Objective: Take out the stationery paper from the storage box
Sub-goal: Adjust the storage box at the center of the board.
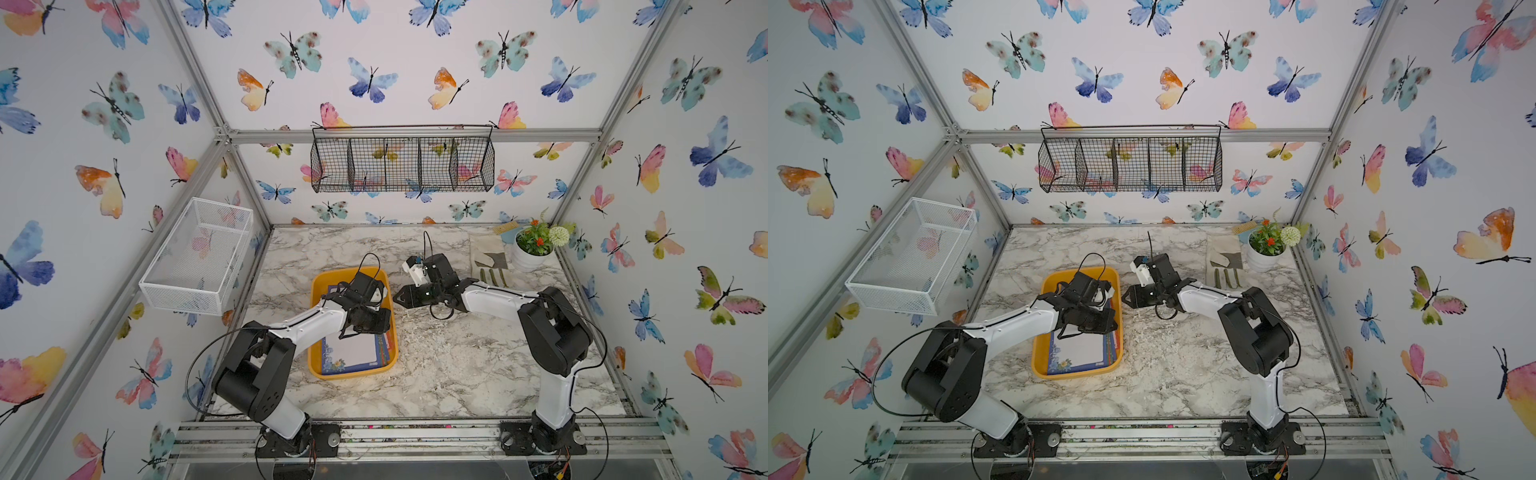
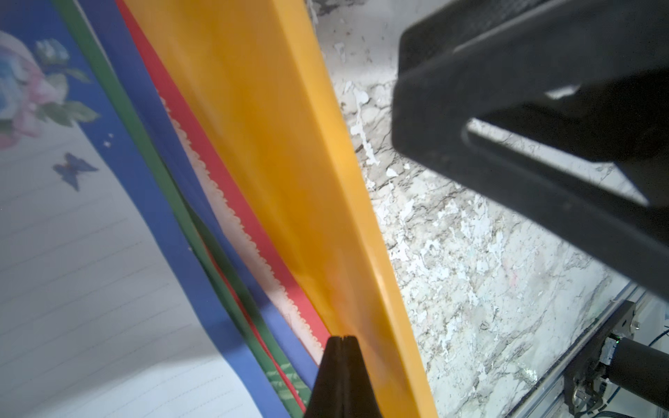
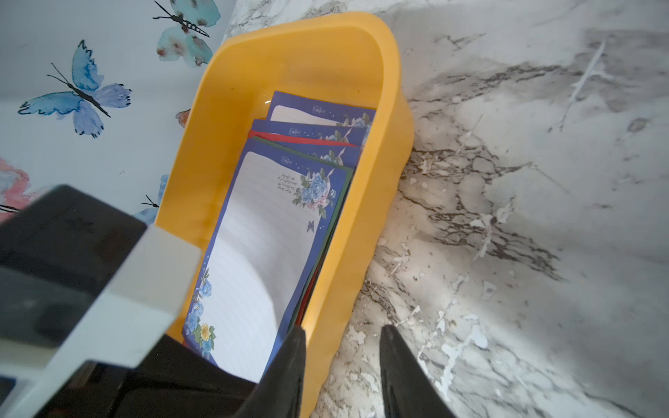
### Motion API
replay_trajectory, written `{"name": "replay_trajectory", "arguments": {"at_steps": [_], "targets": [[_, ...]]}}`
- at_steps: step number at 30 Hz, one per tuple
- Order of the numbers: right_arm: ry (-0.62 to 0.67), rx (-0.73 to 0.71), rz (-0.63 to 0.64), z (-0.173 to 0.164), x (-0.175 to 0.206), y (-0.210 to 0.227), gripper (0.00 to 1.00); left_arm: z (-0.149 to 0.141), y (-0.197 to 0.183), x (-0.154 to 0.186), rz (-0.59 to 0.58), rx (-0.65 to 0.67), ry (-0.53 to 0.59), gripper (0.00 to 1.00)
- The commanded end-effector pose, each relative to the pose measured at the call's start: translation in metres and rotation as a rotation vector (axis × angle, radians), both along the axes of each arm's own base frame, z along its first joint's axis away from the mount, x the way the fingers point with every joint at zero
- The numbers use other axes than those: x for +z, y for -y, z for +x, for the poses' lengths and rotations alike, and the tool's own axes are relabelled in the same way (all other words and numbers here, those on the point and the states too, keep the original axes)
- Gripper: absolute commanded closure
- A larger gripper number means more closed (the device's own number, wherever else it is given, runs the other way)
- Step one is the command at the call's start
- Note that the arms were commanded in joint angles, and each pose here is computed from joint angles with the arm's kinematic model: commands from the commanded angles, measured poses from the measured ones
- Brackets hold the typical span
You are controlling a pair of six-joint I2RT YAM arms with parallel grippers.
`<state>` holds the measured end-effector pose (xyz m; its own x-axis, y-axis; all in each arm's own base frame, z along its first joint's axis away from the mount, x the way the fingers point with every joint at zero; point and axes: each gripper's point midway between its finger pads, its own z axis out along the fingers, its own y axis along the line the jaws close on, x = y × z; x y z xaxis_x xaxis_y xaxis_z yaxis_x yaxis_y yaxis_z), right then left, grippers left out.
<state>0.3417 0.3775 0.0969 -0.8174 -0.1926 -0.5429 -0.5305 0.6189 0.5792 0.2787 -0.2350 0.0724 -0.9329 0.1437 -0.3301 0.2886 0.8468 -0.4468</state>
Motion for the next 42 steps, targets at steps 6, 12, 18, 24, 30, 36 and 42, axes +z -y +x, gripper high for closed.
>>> {"name": "replay_trajectory", "arguments": {"at_steps": [6, 12, 18, 24, 30, 36, 42], "targets": [[-0.051, 0.000, -0.032, -0.031, -0.001, 0.012, 0.65, 0.014, -0.040, 0.024, 0.017, 0.088, 0.084, 1.00], [-0.077, 0.033, -0.062, -0.056, -0.010, 0.007, 0.67, 0.028, -0.090, 0.040, 0.063, 0.198, 0.136, 1.00], [-0.086, 0.050, -0.060, -0.074, -0.009, 0.003, 0.68, 0.037, -0.143, 0.052, 0.074, 0.330, 0.173, 0.91], [-0.092, 0.060, -0.049, -0.082, -0.004, 0.001, 0.68, 0.040, -0.157, 0.054, 0.106, 0.360, 0.185, 0.82], [-0.112, 0.083, -0.037, -0.090, -0.002, -0.001, 0.69, 0.043, -0.166, 0.048, 0.153, 0.377, 0.181, 0.77], [-0.121, 0.097, -0.031, -0.095, -0.001, -0.003, 0.69, 0.045, -0.172, 0.043, 0.192, 0.387, 0.180, 0.66], [-0.134, 0.111, -0.026, -0.102, -0.001, -0.004, 0.69, 0.048, -0.174, 0.037, 0.206, 0.389, 0.173, 0.65]]}}
